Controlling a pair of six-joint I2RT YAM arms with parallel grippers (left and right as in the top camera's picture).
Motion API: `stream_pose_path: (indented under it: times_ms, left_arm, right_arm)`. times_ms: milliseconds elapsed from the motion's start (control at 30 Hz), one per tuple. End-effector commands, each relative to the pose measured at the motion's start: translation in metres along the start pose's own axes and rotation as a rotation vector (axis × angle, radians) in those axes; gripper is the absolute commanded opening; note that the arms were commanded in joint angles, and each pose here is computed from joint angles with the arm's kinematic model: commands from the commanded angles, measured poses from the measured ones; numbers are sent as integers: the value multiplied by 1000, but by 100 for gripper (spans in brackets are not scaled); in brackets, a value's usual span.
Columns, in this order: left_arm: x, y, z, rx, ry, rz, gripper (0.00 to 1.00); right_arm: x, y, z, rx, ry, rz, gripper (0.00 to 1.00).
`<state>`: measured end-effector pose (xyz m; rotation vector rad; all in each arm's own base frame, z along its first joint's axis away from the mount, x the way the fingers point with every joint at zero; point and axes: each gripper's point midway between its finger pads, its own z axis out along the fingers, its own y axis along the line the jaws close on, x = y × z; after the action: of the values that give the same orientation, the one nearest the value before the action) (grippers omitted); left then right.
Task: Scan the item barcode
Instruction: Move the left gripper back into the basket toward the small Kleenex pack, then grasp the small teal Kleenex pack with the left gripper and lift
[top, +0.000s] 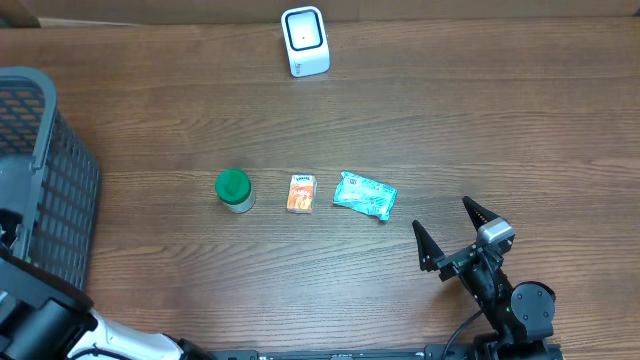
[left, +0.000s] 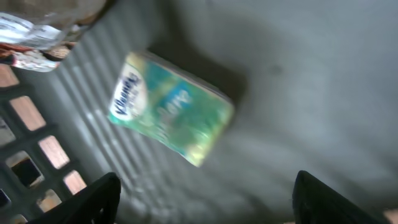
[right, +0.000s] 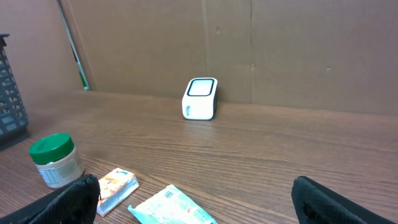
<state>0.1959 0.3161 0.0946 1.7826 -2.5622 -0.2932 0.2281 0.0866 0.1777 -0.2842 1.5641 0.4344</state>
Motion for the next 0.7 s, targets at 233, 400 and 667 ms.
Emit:
stream_pose_path:
  times_ms: [233,400,667]
  left_arm:
    - [-16,15,37,-87,5,-8,79]
    - [-8,9,60,-79,76,22,75]
    - [-3,7,70,-86,112,44,7]
  right_arm:
    - [2,2,0,-9,-5,5,100]
    - [2,2,0,-9,-5,5,100]
    - [2,2,0,-9,-5,5,100]
